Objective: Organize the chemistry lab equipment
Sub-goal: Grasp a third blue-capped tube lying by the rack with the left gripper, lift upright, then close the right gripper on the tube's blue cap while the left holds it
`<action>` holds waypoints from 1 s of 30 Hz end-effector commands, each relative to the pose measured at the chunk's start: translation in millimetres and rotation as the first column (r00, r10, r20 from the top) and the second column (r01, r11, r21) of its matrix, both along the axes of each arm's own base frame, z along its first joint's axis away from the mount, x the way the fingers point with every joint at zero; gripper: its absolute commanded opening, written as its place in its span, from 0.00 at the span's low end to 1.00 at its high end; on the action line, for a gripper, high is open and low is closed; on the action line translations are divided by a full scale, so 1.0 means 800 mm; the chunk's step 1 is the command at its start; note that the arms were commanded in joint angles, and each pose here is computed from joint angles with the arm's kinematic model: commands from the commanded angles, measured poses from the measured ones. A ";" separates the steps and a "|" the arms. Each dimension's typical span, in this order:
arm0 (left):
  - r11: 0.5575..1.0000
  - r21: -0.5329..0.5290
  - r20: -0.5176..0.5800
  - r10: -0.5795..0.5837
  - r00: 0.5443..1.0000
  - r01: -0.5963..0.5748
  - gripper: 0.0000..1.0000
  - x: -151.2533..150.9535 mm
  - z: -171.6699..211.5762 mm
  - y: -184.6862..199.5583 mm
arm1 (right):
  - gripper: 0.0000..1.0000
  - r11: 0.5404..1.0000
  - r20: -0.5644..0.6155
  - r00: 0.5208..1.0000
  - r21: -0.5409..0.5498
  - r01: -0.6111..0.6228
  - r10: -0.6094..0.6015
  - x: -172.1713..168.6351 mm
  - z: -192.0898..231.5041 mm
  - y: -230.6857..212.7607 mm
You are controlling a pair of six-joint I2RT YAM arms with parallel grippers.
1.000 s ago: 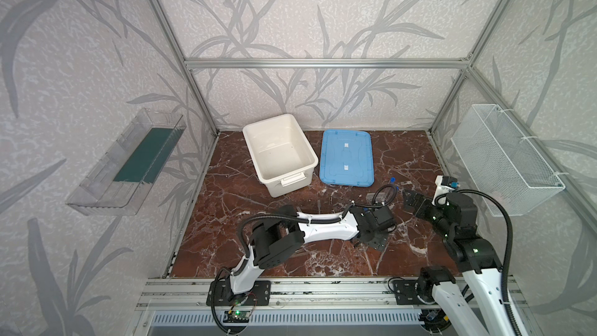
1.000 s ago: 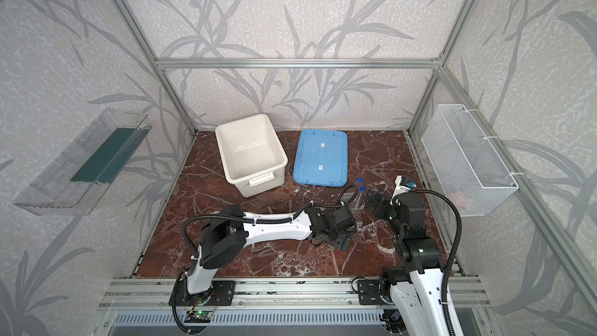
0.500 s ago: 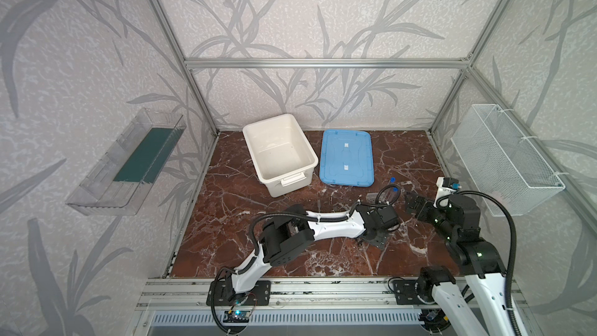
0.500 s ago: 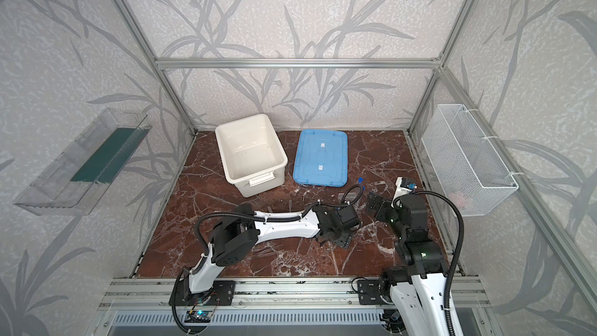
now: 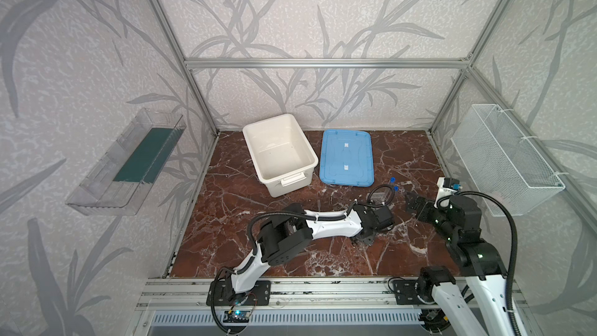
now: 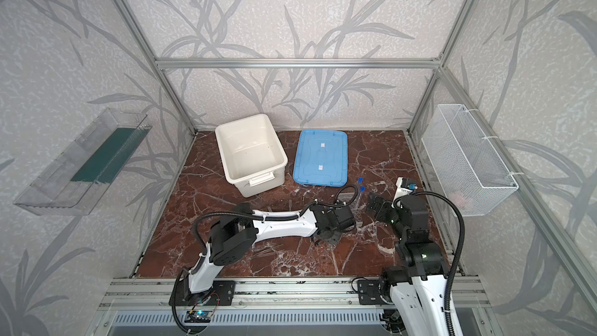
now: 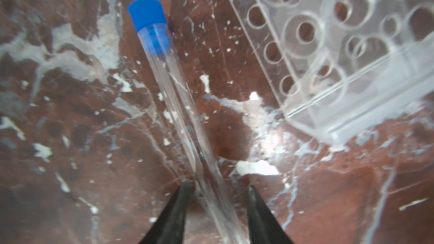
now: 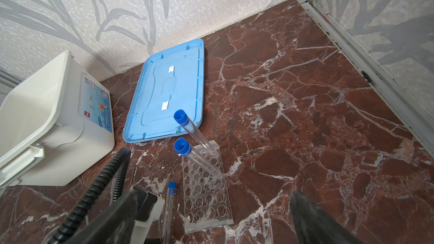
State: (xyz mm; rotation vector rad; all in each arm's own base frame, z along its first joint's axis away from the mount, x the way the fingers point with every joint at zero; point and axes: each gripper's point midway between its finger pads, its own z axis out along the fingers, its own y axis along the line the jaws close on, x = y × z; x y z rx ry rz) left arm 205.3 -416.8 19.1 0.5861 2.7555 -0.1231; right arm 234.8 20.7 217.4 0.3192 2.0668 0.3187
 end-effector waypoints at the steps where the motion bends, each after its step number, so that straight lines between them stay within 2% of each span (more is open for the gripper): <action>1: 0.996 0.065 0.011 0.067 0.998 -0.068 0.39 0.006 0.000 0.037 | 1.00 1.000 0.014 1.000 -0.016 0.002 -0.002 -0.002 0.007 -0.003; 8: 0.992 0.027 0.026 0.120 0.992 -0.121 0.26 0.015 0.010 0.062 | 1.00 1.000 0.014 1.000 -0.009 -0.008 0.008 -0.001 0.002 0.000; 10: 0.991 0.027 0.032 0.129 0.991 -0.130 0.20 0.015 0.011 0.068 | 1.00 1.000 0.009 1.000 -0.007 -0.013 0.013 0.000 0.002 0.001; 18: 0.990 -0.030 0.048 0.138 0.989 -0.136 0.18 0.015 0.018 0.077 | 0.98 0.998 0.010 0.998 0.005 -0.057 0.057 0.003 -0.005 0.011; 24: 0.967 -0.206 0.043 0.159 0.986 -0.147 0.15 0.017 0.037 0.076 | 0.97 0.986 0.026 0.986 0.044 -0.163 0.162 0.009 -0.006 0.035; 30: 0.957 -0.263 0.050 0.145 0.988 -0.127 0.13 0.018 0.046 0.077 | 0.97 0.970 0.000 0.973 0.088 -0.229 0.230 0.015 -0.014 0.052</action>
